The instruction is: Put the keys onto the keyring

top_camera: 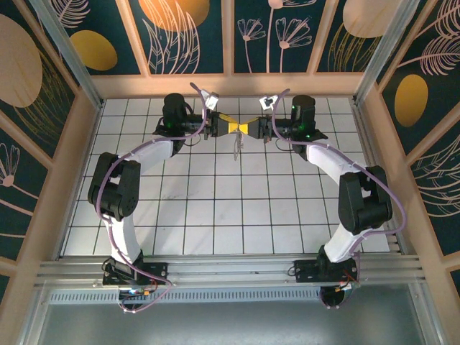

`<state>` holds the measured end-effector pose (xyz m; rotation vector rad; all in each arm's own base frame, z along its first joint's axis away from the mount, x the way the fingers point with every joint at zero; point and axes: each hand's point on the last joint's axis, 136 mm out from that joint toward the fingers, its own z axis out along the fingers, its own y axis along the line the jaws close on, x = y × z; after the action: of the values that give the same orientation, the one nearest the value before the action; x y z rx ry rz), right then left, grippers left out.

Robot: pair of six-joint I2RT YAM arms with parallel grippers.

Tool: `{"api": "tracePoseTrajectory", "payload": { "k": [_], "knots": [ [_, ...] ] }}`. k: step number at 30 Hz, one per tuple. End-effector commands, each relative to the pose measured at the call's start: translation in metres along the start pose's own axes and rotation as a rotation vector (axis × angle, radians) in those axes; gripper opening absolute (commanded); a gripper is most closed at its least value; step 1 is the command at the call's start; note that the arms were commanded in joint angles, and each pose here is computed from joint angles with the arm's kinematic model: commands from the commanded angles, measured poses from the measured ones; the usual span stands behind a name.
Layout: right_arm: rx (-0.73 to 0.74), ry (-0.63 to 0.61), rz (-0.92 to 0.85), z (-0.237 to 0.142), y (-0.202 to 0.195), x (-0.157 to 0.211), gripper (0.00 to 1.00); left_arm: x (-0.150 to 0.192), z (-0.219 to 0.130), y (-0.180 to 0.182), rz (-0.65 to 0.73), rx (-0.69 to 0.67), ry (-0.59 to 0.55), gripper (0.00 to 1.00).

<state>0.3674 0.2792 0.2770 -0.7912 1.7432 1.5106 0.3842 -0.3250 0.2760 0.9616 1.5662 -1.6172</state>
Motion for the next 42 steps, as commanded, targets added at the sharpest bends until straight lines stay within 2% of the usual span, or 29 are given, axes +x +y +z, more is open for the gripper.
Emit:
{"api": "tracePoseTrajectory", "payload": {
  "k": [1, 6, 11, 21, 24, 30, 38, 41, 42],
  "knots": [
    [-0.022, -0.022, -0.062, 0.004, 0.004, -0.014, 0.00, 0.004, 0.005, -0.008, 0.029, 0.051, 0.020, 0.12],
    [-0.021, -0.022, -0.062, 0.004, 0.004, -0.016, 0.00, 0.006, 0.007, -0.008, 0.029, 0.054, 0.024, 0.10],
    [-0.019, -0.020, -0.055, 0.005, 0.002, -0.016, 0.00, 0.006, 0.009, -0.009, 0.032, 0.053, 0.023, 0.00],
    [-0.004, -0.033, -0.059, 0.004, 0.001, -0.021, 0.00, -0.002, 0.012, -0.025, 0.042, 0.069, -0.033, 0.00],
    [-0.006, -0.033, -0.059, 0.005, 0.001, -0.022, 0.00, 0.000, 0.013, -0.024, 0.038, 0.071, -0.018, 0.13],
    [-0.007, -0.033, -0.059, 0.005, 0.001, -0.023, 0.00, 0.004, 0.014, -0.023, 0.034, 0.071, -0.008, 0.16],
    [0.001, -0.029, -0.055, 0.004, -0.001, -0.020, 0.00, 0.000, 0.014, -0.024, 0.048, 0.065, -0.017, 0.00],
    [0.024, -0.041, -0.051, -0.001, -0.002, -0.024, 0.00, -0.004, 0.013, -0.024, 0.056, 0.046, -0.037, 0.00],
    [0.041, -0.055, -0.052, -0.006, -0.002, -0.026, 0.09, -0.005, 0.012, -0.025, 0.059, 0.035, -0.048, 0.00]
  ]
}}
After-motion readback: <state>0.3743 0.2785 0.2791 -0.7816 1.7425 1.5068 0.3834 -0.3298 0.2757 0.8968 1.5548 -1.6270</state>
